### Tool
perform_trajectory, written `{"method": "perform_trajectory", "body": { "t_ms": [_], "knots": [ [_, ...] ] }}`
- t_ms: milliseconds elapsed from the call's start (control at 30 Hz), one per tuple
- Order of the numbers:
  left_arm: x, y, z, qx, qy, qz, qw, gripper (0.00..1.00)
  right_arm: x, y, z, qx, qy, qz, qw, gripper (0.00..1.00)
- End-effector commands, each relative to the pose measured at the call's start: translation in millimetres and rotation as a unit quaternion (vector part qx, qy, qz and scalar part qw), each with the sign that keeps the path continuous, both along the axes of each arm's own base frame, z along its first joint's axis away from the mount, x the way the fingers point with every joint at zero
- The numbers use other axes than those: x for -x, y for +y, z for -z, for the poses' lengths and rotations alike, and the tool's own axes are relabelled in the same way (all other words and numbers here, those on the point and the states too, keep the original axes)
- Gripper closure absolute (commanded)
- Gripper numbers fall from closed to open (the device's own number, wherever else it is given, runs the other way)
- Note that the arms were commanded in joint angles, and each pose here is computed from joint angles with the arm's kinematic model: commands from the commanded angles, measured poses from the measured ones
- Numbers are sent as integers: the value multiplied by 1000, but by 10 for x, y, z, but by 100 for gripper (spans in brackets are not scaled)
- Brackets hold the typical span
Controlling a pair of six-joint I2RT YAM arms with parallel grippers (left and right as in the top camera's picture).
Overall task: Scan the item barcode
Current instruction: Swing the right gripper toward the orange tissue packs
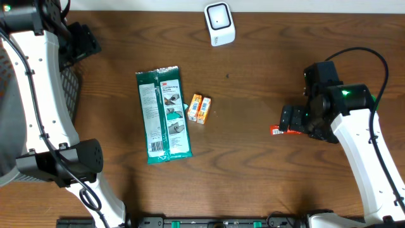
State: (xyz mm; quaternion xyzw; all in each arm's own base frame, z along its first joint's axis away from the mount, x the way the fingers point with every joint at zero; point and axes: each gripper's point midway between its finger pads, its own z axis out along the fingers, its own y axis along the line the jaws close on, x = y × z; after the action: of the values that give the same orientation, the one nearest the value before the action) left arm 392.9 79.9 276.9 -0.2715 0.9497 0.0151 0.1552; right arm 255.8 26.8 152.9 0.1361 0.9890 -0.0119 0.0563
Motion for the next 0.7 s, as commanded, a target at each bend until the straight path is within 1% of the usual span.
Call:
{"method": "perform_trajectory", "body": {
  "t_ms": [0, 467, 600, 667],
  "knots": [
    [124, 17, 54, -3, 31, 3, 1000, 18, -1, -29, -28, 5, -7, 8, 1000, 1],
    [124, 17, 54, -3, 31, 3, 1000, 18, -20, -38, -31, 8, -10, 6, 1000, 1],
    [124, 17, 54, -3, 31, 3, 1000, 18, -233, -4, -66, 1, -54, 6, 999, 1],
    [124, 17, 54, -3, 31, 3, 1000, 18, -350, 100, -94, -29, -78, 7, 997, 1]
  ]
}}
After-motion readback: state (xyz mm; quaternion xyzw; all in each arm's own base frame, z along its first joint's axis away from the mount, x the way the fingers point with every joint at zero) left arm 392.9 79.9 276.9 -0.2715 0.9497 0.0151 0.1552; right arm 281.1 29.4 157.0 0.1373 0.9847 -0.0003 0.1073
